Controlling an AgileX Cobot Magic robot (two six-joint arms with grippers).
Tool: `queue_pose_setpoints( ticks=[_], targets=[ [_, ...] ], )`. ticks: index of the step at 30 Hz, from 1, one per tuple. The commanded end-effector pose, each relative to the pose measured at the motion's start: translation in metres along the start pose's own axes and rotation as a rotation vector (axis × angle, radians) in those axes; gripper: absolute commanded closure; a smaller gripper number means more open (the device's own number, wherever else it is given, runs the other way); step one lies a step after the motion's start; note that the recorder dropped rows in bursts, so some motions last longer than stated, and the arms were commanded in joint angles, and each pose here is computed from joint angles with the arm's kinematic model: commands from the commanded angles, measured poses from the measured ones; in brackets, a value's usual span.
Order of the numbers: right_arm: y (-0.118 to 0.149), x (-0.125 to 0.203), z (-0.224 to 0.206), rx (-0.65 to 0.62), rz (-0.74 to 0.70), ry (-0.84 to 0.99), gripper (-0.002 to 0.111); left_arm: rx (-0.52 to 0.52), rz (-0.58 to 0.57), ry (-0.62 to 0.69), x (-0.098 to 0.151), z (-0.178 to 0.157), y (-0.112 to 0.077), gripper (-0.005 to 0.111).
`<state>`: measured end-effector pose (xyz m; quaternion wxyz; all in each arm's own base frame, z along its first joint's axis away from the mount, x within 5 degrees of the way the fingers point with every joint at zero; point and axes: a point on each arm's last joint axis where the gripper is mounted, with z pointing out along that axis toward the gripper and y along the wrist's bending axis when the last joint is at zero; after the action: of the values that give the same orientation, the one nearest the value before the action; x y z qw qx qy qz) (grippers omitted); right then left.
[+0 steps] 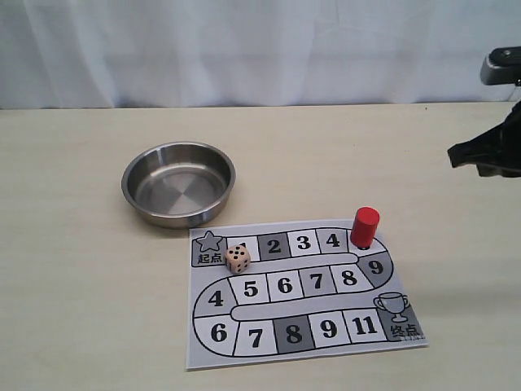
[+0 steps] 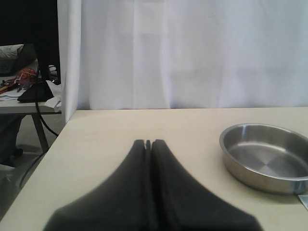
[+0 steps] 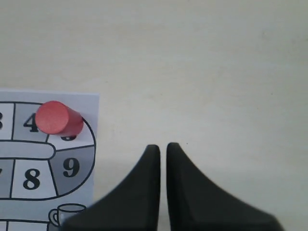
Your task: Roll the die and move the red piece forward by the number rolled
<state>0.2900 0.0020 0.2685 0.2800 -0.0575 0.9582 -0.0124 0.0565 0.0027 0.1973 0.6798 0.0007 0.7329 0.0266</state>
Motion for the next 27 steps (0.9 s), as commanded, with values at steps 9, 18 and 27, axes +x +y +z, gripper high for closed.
queue_pose_setpoints(
  ticks=[9,18,27],
  targets=[
    [0.005,0.014,-0.129,0.005,0.029,-0.398,0.104,0.0,0.0,-0.018,-0.003,0.0,0.0,0.107],
    [0.011,0.059,-0.22,0.029,0.024,-0.71,0.104,0.0,0.0,-0.018,-0.003,0.0,0.0,0.107],
    [0.02,0.125,-0.282,0.037,0.018,-0.936,0.104,0.0,0.0,-0.018,-0.003,0.0,0.0,0.107]
  ],
)
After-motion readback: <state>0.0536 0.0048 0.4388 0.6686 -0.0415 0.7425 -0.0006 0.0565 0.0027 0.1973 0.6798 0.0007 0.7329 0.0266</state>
